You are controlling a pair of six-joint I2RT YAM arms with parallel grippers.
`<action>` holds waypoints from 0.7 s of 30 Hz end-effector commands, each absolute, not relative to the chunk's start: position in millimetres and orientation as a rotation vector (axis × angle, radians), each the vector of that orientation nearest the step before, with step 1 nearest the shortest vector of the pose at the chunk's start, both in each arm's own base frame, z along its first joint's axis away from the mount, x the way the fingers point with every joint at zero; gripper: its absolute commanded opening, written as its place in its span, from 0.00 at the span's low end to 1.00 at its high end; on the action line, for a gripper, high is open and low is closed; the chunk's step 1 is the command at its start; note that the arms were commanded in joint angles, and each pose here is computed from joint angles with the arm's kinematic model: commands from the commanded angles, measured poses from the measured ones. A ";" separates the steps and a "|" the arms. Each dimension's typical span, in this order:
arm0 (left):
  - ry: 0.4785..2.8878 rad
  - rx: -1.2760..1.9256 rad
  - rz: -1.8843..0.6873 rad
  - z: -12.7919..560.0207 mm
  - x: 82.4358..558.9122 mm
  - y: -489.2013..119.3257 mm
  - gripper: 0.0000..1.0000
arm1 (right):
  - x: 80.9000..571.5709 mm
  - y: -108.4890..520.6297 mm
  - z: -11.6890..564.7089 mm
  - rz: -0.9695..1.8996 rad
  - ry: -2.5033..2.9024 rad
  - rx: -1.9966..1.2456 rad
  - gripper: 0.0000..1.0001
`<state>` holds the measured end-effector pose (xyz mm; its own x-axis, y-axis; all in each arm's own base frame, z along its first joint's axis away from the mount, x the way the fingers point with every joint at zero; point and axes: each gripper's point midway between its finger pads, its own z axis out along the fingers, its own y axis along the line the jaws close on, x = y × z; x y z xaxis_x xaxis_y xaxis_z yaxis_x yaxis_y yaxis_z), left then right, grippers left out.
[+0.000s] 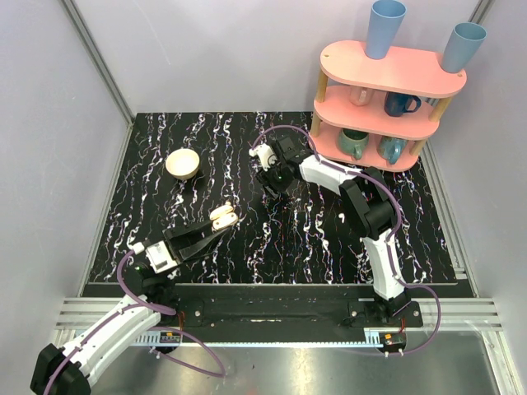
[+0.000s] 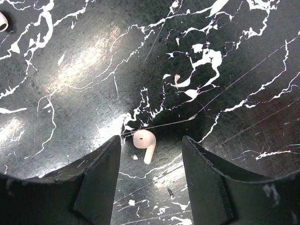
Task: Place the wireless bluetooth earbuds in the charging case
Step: Pick up the right earbud from the center of the board.
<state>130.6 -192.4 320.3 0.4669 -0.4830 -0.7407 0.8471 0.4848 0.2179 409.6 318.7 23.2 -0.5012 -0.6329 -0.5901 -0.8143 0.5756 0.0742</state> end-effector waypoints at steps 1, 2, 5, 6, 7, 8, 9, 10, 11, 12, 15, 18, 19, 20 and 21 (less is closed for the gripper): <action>0.659 0.618 -0.894 313.1 129.1 -191.0 0.00 | 425.4 327.3 35.8 0.435 2.233 -1.153 0.61; 0.658 0.617 -0.892 313.4 129.2 -190.7 0.00 | 424.7 327.3 34.4 0.432 2.237 -1.153 0.61; 0.658 0.619 -0.892 312.6 129.1 -190.8 0.00 | 424.8 324.7 30.3 0.410 2.248 -1.153 0.59; 0.658 0.619 -0.892 312.6 129.1 -190.8 0.00 | 425.0 324.9 29.6 0.405 2.248 -1.153 0.59; 0.659 0.618 -0.891 312.7 129.3 -190.7 0.00 | 424.5 324.8 29.1 0.406 2.248 -1.156 0.59; 0.660 0.620 -0.893 312.3 129.1 -191.2 0.00 | 423.6 325.8 28.3 0.405 2.248 -1.159 0.59; 0.662 0.620 -0.892 312.1 129.5 -191.1 0.00 | 425.0 324.9 28.2 0.405 2.249 -1.154 0.59; 0.659 0.618 -0.891 312.7 129.3 -190.7 0.00 | 424.8 325.8 27.9 0.406 2.250 -1.154 0.59; 0.662 0.620 -0.892 312.1 129.5 -191.1 0.00 | 425.1 327.4 29.2 0.410 2.245 -1.153 0.57; 0.660 0.620 -0.892 312.3 129.4 -191.0 0.00 | 425.4 328.2 29.6 0.414 2.243 -1.154 0.55; 0.662 0.618 -0.893 312.2 129.8 -191.1 0.00 | 425.4 330.1 30.5 0.419 2.241 -1.152 0.54; 0.663 0.620 -0.895 311.7 129.5 -191.5 0.00 | 424.2 330.9 30.1 0.424 2.241 -1.156 0.54; 0.663 0.620 -0.895 311.7 129.5 -191.5 0.00 | 423.4 331.3 29.9 0.424 2.242 -1.158 0.54; 0.665 0.619 -0.895 311.5 129.8 -191.5 0.00 | 423.2 331.5 29.9 0.426 2.241 -1.159 0.53; 0.664 0.618 -0.893 311.8 130.0 -191.2 0.00 | 423.5 331.7 30.1 0.426 2.240 -1.158 0.52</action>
<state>130.6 -192.5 320.2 0.4641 -0.4843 -0.7416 0.8486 0.4832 0.2155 415.7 317.6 20.6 -0.4977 -0.6392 -0.5863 -0.8057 0.5910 0.0398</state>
